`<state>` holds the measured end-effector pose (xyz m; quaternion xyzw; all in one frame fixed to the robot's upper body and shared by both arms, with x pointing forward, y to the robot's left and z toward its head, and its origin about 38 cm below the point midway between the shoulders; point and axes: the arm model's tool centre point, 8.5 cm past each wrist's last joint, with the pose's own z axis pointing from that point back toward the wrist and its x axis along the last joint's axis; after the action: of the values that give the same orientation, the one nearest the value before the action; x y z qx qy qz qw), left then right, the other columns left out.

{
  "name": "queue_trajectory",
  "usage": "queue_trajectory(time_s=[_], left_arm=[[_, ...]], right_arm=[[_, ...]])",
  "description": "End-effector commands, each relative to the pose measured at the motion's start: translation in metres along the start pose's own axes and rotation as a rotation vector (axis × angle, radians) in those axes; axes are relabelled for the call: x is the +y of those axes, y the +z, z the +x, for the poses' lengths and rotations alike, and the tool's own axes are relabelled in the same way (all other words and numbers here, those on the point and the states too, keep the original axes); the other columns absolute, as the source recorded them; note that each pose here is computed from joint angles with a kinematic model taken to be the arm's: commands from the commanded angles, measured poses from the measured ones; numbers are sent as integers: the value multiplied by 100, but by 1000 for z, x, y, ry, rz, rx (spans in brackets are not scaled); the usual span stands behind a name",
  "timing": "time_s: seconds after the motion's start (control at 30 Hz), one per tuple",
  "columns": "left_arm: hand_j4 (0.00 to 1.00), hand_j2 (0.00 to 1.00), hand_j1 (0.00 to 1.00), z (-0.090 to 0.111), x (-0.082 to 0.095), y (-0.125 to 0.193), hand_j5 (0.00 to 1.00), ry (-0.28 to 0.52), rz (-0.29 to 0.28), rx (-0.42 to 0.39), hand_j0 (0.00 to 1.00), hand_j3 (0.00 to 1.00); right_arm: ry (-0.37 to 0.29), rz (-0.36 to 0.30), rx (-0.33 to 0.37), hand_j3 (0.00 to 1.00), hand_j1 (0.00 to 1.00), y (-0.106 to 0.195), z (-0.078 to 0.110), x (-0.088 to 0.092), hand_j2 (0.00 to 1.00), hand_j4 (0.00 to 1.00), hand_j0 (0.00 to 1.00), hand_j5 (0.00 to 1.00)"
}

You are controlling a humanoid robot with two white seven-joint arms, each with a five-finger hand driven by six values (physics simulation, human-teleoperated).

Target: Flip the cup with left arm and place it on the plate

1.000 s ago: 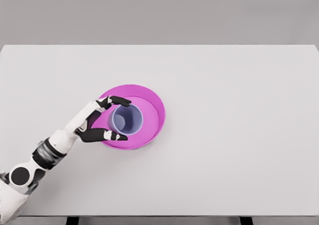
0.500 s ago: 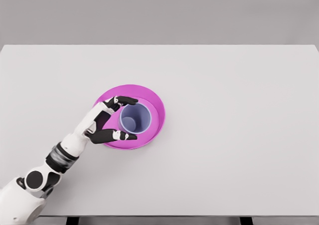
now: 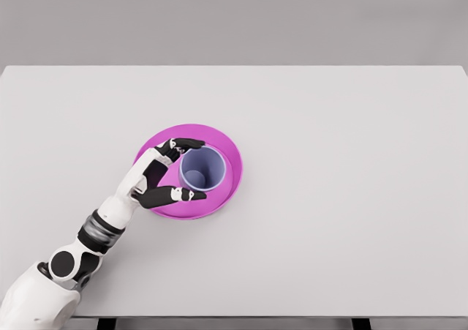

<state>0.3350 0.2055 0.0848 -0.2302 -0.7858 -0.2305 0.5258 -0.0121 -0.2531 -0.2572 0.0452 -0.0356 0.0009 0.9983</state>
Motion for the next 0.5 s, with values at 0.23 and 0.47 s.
queue_trajectory(time_s=[0.23, 0.47], left_arm=[[83, 83, 83, 0, 0, 0, 83, 3, 2, 0, 83, 83], [87, 87, 87, 0, 2, 1, 87, -2, 2, 1, 87, 87]], right_arm=[[0, 0, 0, 100, 100, 0, 0, 0, 100, 100, 100, 100], [0, 0, 0, 100, 100, 0, 0, 0, 100, 100, 100, 100]])
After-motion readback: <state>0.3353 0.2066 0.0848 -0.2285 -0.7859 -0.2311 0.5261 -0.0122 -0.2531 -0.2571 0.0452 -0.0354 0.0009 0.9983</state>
